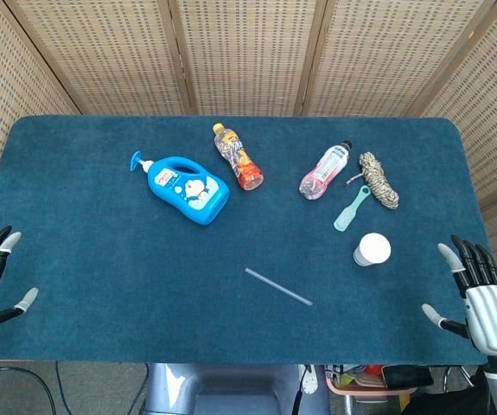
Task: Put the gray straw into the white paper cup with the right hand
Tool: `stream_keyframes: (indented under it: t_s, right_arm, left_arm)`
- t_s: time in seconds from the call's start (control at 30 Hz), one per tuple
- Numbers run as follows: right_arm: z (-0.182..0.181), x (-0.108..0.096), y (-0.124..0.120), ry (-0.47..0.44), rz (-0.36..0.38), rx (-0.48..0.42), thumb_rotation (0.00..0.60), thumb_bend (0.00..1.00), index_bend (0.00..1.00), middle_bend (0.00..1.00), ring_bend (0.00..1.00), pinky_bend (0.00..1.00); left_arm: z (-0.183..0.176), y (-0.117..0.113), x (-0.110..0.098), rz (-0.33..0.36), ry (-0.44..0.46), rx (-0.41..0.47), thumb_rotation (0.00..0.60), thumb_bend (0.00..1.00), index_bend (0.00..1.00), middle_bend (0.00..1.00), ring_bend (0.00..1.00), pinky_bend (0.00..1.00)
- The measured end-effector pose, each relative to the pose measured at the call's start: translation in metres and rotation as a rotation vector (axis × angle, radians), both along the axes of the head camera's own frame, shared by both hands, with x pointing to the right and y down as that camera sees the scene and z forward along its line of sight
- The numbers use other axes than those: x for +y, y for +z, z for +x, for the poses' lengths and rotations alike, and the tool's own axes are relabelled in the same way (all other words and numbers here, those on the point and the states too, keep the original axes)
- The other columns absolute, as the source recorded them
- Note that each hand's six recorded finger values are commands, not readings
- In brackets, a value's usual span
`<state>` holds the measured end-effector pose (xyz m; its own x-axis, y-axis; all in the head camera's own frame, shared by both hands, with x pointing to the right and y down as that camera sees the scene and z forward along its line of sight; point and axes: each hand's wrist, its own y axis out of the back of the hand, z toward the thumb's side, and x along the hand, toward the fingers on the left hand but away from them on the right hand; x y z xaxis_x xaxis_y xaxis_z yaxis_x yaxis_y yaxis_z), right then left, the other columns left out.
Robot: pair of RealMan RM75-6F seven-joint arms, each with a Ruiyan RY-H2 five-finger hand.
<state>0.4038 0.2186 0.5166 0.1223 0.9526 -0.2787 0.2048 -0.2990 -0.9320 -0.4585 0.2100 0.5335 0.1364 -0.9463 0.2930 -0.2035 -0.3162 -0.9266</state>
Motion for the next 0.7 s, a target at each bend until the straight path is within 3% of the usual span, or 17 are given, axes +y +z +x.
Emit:
stream_keyframes:
  t_s: [0.2,0.4,0.57,0.7]
  right_arm:
    - [-0.008,-0.001,0.004,-0.029,-0.007,-0.006,0.600,0.00,0.06,0.00,0.00,0.00]
    - [-0.038,-0.014,0.014,-0.142,-0.037,-0.044,0.600,0.00,0.17,0.00,0.00,0.00]
    - [-0.082,-0.035,0.021,-0.267,-0.092,-0.087,0.600,0.00,0.28,0.00,0.00,0.00]
    - [-0.125,-0.055,0.032,-0.366,-0.157,-0.080,0.600,0.09,0.34,0.00,0.00,0.00]
  left_arm:
    - [0.000,0.000,0.000,-0.001,-0.002,-0.001,0.600,0.29,0.00,0.00,0.00,0.00]
    - [0.001,0.000,0.000,0.000,0.001,-0.003,0.600,0.29,0.00,0.00,0.00,0.00]
    - [0.001,0.001,-0.002,-0.003,-0.006,-0.005,0.600,0.29,0.00,0.00,0.00,0.00]
    - [0.000,0.006,-0.006,-0.019,-0.014,-0.012,0.600,0.29,0.00,0.00,0.00,0.00]
